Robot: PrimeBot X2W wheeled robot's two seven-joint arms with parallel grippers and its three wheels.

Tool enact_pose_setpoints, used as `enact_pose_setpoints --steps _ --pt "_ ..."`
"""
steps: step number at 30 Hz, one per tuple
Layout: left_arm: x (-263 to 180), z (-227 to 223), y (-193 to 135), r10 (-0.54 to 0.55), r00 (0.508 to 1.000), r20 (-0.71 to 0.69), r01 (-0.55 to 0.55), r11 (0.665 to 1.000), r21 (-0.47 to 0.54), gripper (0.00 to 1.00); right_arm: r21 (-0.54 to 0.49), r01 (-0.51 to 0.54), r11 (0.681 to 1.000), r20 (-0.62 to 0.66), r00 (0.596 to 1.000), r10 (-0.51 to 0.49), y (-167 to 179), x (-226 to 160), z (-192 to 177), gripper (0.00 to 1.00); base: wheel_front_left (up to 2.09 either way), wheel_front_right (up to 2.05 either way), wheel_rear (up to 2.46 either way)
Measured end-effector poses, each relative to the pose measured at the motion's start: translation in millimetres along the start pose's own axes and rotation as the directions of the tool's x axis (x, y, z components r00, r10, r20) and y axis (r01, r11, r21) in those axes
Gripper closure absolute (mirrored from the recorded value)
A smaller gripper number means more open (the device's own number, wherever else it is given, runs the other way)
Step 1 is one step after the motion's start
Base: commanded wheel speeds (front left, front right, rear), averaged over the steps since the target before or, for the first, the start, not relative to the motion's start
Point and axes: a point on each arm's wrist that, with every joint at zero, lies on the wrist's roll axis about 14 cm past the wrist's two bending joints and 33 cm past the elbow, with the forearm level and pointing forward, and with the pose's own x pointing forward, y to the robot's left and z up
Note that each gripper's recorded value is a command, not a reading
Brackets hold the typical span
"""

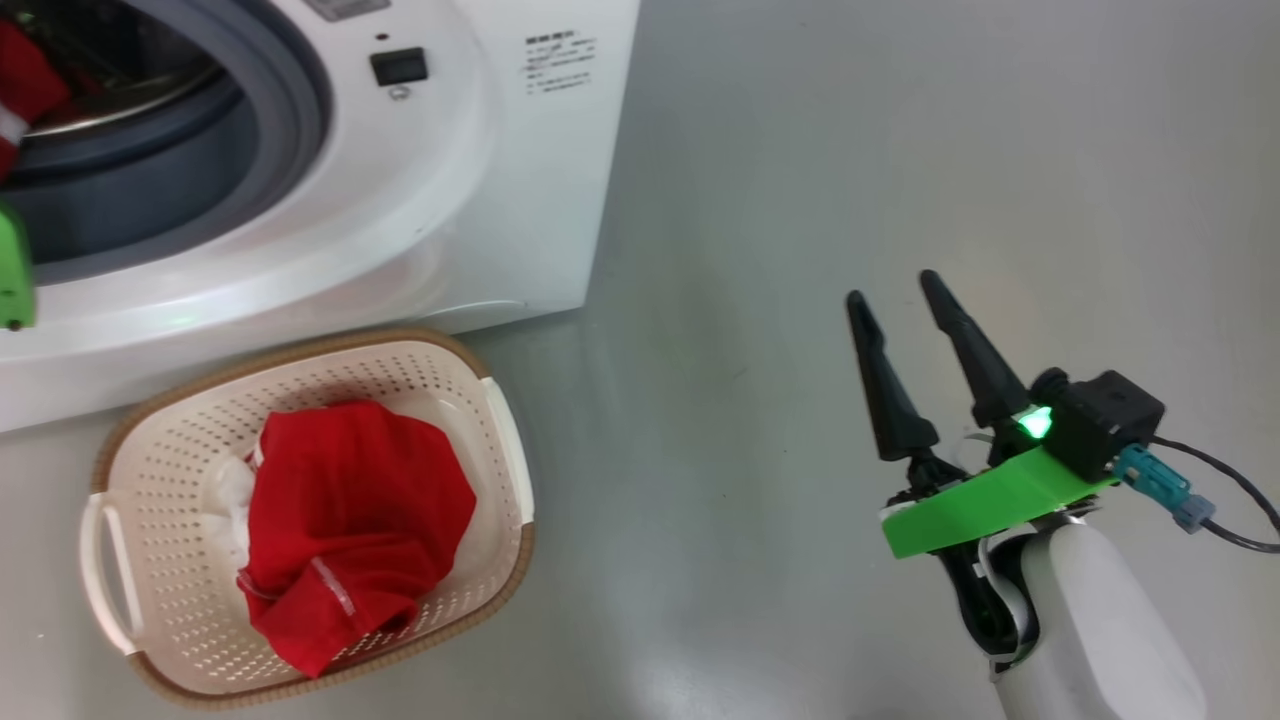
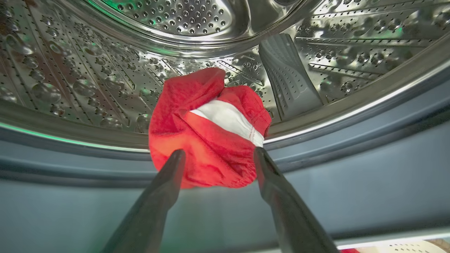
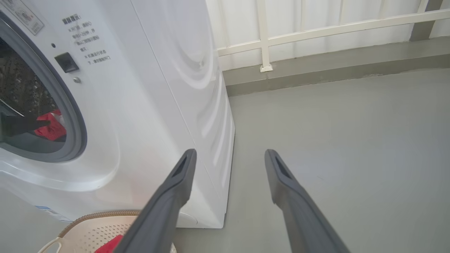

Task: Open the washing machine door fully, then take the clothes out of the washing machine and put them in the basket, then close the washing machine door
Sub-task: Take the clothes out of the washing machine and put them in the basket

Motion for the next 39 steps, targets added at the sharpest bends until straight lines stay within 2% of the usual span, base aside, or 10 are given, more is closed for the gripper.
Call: enact_pose_setpoints --steps 11,21,22,23,24,25,27,28,39 --pt "17 -17 7 0.027 0.996 -0.08 -0.017 0.993 0.115 0.0 -0.012 0.025 1.0 -0.028 0.999 -0.025 -10 -5 -9 0.0 0.0 0.0 0.0" --pt "27 -14 17 0.039 0.996 -0.078 -0.029 0.993 0.117 0.0 -0.013 0.014 1.0 -0.049 0.999 -0.015 -7 -2 -17 0.0 0.0 0.0 0.0" --pt "28 -15 16 0.038 0.996 -0.078 -0.029 0.993 0.117 0.05 -0.014 0.013 1.0 -0.046 0.999 -0.013 -7 -1 -17 0.0 0.0 0.0 0.0" --pt "29 -16 16 0.036 0.996 -0.081 -0.027 0.993 0.117 0.36 -0.015 0.011 1.0 -0.042 0.999 -0.012 -7 1 -16 0.0 0.0 0.0 0.0" --pt "29 -18 15 0.032 0.996 -0.085 -0.022 0.993 0.115 0.36 -0.016 0.01 1.0 -0.041 0.999 -0.011 -7 2 -15 0.0 0.0 0.0 0.0" --pt "29 -19 13 0.023 0.996 -0.088 -0.014 0.995 0.103 0.59 -0.015 0.01 1.0 -0.042 0.999 -0.011 -7 2 -16 0.0 0.0 0.0 0.0" --pt "29 -18 12 0.017 0.996 -0.082 -0.009 0.996 0.093 0.92 -0.015 0.01 1.0 -0.043 0.999 -0.01 -7 2 -16 0.0 0.0 0.0 0.0" --pt "29 -17 12 0.015 0.997 -0.071 -0.009 0.996 0.084 0.98 -0.014 0.009 1.0 -0.043 0.999 -0.01 -6 2 -16 0.0 0.0 0.0 0.0" --pt "20 3 7 0.003 0.999 0.034 -0.004 1.0 0.015 1.0 -0.011 -0.011 1.0 -0.03 0.999 0.01 1 5 -13 0.0 0.0 0.0 0.0"
